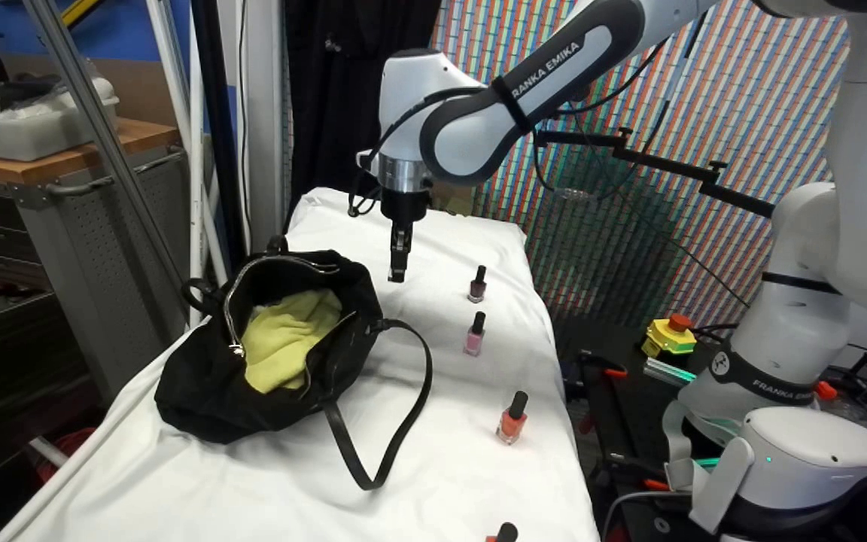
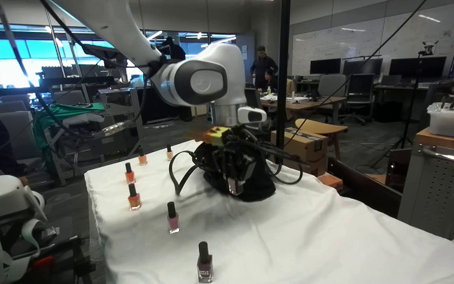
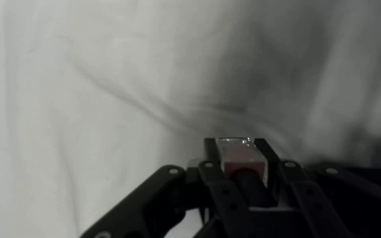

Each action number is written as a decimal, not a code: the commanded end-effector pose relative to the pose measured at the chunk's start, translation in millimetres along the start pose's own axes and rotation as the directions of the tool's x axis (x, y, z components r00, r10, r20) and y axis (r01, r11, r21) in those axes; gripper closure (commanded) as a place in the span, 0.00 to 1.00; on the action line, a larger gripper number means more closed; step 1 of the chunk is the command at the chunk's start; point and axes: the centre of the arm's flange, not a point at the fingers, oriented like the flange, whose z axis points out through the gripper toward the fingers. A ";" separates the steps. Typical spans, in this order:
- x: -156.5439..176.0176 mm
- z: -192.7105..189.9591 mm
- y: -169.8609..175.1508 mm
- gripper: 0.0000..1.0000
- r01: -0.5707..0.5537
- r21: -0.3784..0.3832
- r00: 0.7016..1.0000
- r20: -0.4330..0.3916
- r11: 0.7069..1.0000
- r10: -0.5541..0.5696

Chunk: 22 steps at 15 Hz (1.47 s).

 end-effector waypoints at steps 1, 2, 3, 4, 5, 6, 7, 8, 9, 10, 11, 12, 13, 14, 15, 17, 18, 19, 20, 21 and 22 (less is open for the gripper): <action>19.8 -69.4 -26.7 0.79 -0.009 -0.050 1.000 -0.010 0.999 0.009; 26.8 -80.4 -39.3 0.79 -0.015 -0.068 1.000 -0.020 0.998 0.013; 33.2 -93.8 -49.4 0.79 -0.019 -0.076 0.999 -0.028 0.997 0.017; 41.6 -100.7 -65.0 0.79 -0.007 -0.083 0.999 -0.037 0.997 0.004; 50.1 -109.9 -76.6 0.79 -0.005 -0.087 0.999 -0.042 0.996 0.001; 60.1 -114.0 -90.1 0.79 0.002 -0.089 0.999 -0.052 0.996 -0.007; 70.9 -114.9 -104.4 0.79 0.006 -0.089 0.998 -0.058 0.996 -0.011; 79.6 -119.8 -115.0 0.79 0.006 -0.081 0.998 -0.064 0.997 -0.012; 88.6 -120.6 -127.6 0.79 0.010 -0.083 0.997 -0.071 0.997 -0.016; 97.2 -121.7 -137.8 0.79 0.012 -0.085 0.996 -0.085 0.996 -0.019; 106.0 -122.7 -145.3 0.79 0.011 -0.080 0.995 -0.096 0.997 -0.019; 116.6 -122.4 -152.0 0.79 0.010 -0.081 0.995 -0.103 0.997 -0.018; 125.8 -121.7 -156.5 0.79 0.002 -0.084 0.995 -0.103 0.996 -0.011; 135.7 -119.2 -159.5 0.79 0.001 -0.079 0.995 -0.100 0.997 -0.009; 144.1 -116.7 -161.4 0.79 -0.005 -0.080 0.994 -0.105 0.997 -0.003; 159.8 -109.0 -163.8 0.79 -0.024 -0.086 0.995 -0.102 0.996 0.015; 166.3 -105.1 -163.7 0.79 -0.033 -0.087 0.994 -0.103 0.996 0.024; 173.3 -100.3 -163.3 0.79 -0.039 -0.088 0.995 -0.095 0.995 0.031; 178.8 -96.4 -162.4 0.79 -0.046 -0.088 0.995 -0.091 0.995 0.038; 183.8 -92.1 -160.6 0.52 -0.059 -0.092 0.995 -0.089 0.994 0.051; 186.7 -88.6 -158.6 0.34 -0.061 -0.094 0.995 -0.081 0.994 0.053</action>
